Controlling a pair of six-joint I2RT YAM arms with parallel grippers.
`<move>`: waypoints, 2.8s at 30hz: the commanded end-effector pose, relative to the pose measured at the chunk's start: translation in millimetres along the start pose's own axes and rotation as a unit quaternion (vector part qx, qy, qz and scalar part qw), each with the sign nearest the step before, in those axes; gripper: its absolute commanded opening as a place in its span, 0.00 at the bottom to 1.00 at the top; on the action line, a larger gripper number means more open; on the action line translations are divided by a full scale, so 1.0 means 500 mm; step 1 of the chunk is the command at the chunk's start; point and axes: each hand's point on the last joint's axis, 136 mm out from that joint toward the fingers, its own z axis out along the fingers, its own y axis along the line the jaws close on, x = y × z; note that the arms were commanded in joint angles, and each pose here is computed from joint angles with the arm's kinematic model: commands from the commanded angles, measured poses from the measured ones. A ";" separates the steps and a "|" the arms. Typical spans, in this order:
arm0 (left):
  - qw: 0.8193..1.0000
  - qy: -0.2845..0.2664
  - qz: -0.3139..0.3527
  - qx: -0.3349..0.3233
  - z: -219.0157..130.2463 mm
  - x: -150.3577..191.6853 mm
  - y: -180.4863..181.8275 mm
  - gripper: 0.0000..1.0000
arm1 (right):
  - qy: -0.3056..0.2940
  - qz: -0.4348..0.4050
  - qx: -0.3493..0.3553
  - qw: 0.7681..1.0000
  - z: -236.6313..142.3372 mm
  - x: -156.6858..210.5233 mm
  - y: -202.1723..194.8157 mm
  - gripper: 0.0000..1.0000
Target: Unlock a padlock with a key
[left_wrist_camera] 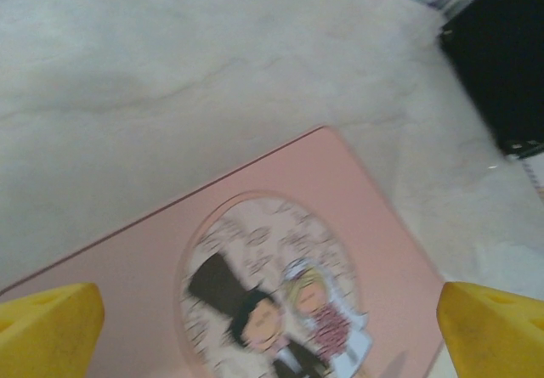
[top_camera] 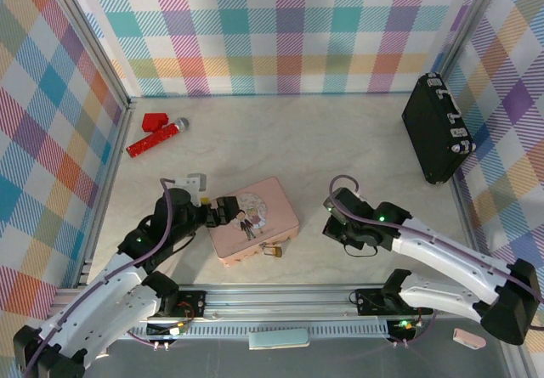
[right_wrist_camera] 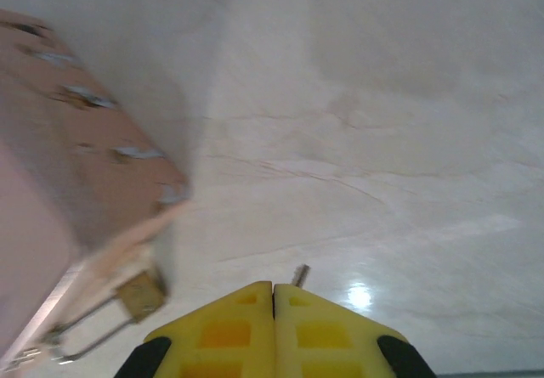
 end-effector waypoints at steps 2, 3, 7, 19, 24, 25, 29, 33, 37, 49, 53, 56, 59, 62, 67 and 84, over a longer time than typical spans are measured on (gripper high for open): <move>0.988 -0.057 0.049 0.137 0.001 -0.066 -0.130 1.00 | -0.056 0.004 -0.111 0.992 -0.070 -0.062 0.117 0.00; 0.983 -0.060 0.062 0.162 0.004 -0.067 -0.151 0.99 | -0.063 -0.001 -0.125 0.990 -0.084 -0.071 0.136 0.00; 0.964 -0.071 0.119 0.226 0.006 -0.065 -0.216 0.96 | -0.077 -0.024 -0.172 0.982 -0.122 -0.092 0.200 0.00; 0.917 -0.095 0.225 0.314 0.018 -0.062 -0.298 0.76 | -0.047 -0.086 -0.300 0.949 -0.187 -0.086 0.358 0.00; 0.871 -0.135 0.327 0.341 0.002 -0.042 -0.320 0.60 | -0.042 -0.097 -0.313 0.944 -0.191 -0.082 0.373 0.00; 0.870 -0.138 0.333 0.337 0.002 -0.045 -0.320 0.59 | -0.040 -0.100 -0.316 0.943 -0.192 -0.080 0.376 0.00; 0.861 -0.123 0.358 0.341 0.011 -0.035 -0.324 0.54 | -0.034 -0.106 -0.330 0.937 -0.199 -0.075 0.387 0.00; 0.855 -0.105 0.366 0.353 0.029 -0.022 -0.331 0.43 | -0.026 -0.116 -0.341 0.933 -0.204 -0.069 0.398 0.00; 0.851 -0.099 0.366 0.363 0.038 -0.013 -0.333 0.39 | -0.025 -0.117 -0.340 0.933 -0.202 -0.067 0.397 0.00; 0.847 -0.092 0.368 0.372 0.050 -0.006 -0.338 0.26 | -0.020 -0.116 -0.347 0.930 -0.199 -0.063 0.403 0.00; 0.847 -0.093 0.366 0.373 0.051 -0.010 -0.341 0.25 | -0.020 -0.116 -0.345 0.931 -0.195 -0.063 0.402 0.00; 0.847 -0.097 0.366 0.373 0.050 -0.014 -0.343 0.25 | -0.021 -0.116 -0.343 0.932 -0.192 -0.064 0.400 0.00; 0.845 -0.095 0.364 0.380 0.048 -0.012 -0.347 0.24 | -0.021 -0.114 -0.342 0.933 -0.189 -0.064 0.399 0.00; 0.843 -0.091 0.362 0.388 0.047 -0.009 -0.351 0.21 | -0.022 -0.113 -0.339 0.934 -0.187 -0.064 0.397 0.00; 0.845 -0.090 0.363 0.382 0.055 -0.008 -0.347 0.16 | -0.029 -0.110 -0.336 0.935 -0.188 -0.069 0.393 0.00; 0.850 -0.096 0.364 0.368 0.055 -0.016 -0.341 0.12 | -0.059 -0.097 -0.300 0.947 -0.181 -0.089 0.357 0.00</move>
